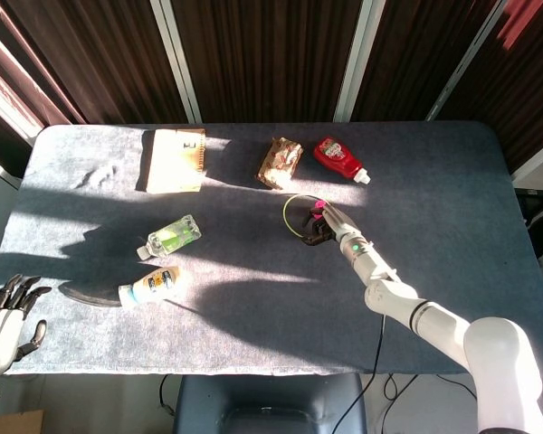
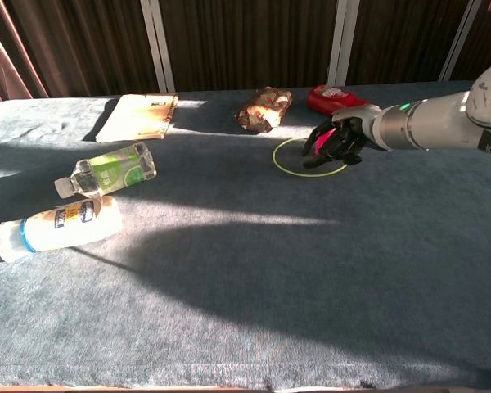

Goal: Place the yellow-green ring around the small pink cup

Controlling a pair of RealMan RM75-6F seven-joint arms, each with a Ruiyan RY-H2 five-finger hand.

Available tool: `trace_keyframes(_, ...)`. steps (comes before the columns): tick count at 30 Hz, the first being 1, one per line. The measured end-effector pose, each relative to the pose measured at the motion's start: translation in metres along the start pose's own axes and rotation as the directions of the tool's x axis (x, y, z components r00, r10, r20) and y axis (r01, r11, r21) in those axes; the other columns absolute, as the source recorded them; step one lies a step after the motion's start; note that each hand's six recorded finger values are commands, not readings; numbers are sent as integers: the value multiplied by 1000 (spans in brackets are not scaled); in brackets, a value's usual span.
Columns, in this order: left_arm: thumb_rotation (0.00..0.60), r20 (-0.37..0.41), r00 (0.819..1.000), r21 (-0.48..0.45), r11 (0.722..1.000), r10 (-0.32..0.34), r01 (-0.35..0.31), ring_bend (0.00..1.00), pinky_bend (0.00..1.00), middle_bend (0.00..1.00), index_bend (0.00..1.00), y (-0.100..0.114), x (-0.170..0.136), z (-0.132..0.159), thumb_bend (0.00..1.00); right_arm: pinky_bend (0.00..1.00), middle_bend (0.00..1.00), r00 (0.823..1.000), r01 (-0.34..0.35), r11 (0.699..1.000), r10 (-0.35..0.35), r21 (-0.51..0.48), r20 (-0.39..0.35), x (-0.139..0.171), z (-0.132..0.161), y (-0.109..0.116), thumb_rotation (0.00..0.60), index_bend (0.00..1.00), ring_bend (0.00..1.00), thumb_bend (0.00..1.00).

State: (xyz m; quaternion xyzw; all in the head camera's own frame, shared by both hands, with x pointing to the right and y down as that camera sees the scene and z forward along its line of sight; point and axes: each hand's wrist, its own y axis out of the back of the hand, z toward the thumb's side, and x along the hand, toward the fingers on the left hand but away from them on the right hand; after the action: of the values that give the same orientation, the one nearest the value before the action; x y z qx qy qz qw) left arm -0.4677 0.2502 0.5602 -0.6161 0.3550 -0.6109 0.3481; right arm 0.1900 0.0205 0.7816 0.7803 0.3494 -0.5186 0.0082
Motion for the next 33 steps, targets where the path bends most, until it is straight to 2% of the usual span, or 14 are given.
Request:
trace_keyframes(5,600,2,1000,1,1000,-2,2,33,184,124,244,0,0,0,473,1000,888,1000,-9,1000,10,22,-18,5,3,-1,600,449,1000,233)
trace_keyframes(11,600,0,1000,4,1000,-1,1,33,184,124,244,0,0,0,473,1000,888,997,-18,993,27,117,-74,23,11,-7,600,386,999,160)
trace_keyframes(14,600,0,1000,5,1000,-2,2,33,184,124,244,-1,0,1,472,1000,888,992,2,981,23,196,-126,41,17,-12,600,383,986,155)
trace_keyframes(17,600,0,1000,5,1000,-2,2,33,184,124,244,-1,0,1,472,1000,888,982,66,954,-9,293,-191,64,23,-15,600,398,946,155)
trace_keyframes(20,600,-2,1000,3,1000,0,0,33,184,124,245,0,0,0,472,1000,867,963,193,890,-91,413,-253,89,22,-7,600,442,886,154)
trace_keyframes(23,600,-6,1000,0,1000,3,-3,33,184,124,245,0,0,-1,473,1000,770,927,344,782,-195,519,-321,120,14,4,600,473,788,153)
trace_keyframes(24,600,-8,1000,-1,1000,3,-3,33,184,124,245,1,1,-1,472,999,743,906,404,729,-238,552,-350,134,10,9,600,477,759,153)
trace_keyframes(26,600,-12,1000,-1,1000,2,-2,33,184,124,246,0,2,-2,473,962,666,869,488,645,-299,588,-394,158,1,15,600,485,665,152)
trace_keyframes(27,600,-13,1000,0,1000,2,-2,33,184,124,246,0,3,-2,473,925,633,841,539,590,-338,601,-423,175,-6,19,600,486,625,152)
trace_keyframes(30,600,-19,1000,-2,1000,2,-2,33,184,124,246,0,4,-4,473,805,540,775,630,478,-426,612,-466,221,-33,26,600,479,517,152)
trace_keyframes(31,600,-21,1000,-2,1000,2,-2,33,184,124,246,0,5,-5,473,767,515,760,647,454,-446,612,-472,235,-43,27,600,472,481,151)
trace_keyframes(33,600,-27,1000,-3,1000,3,-3,33,184,124,246,0,7,-7,473,602,419,740,665,420,-481,618,-469,266,-67,26,600,425,334,152)
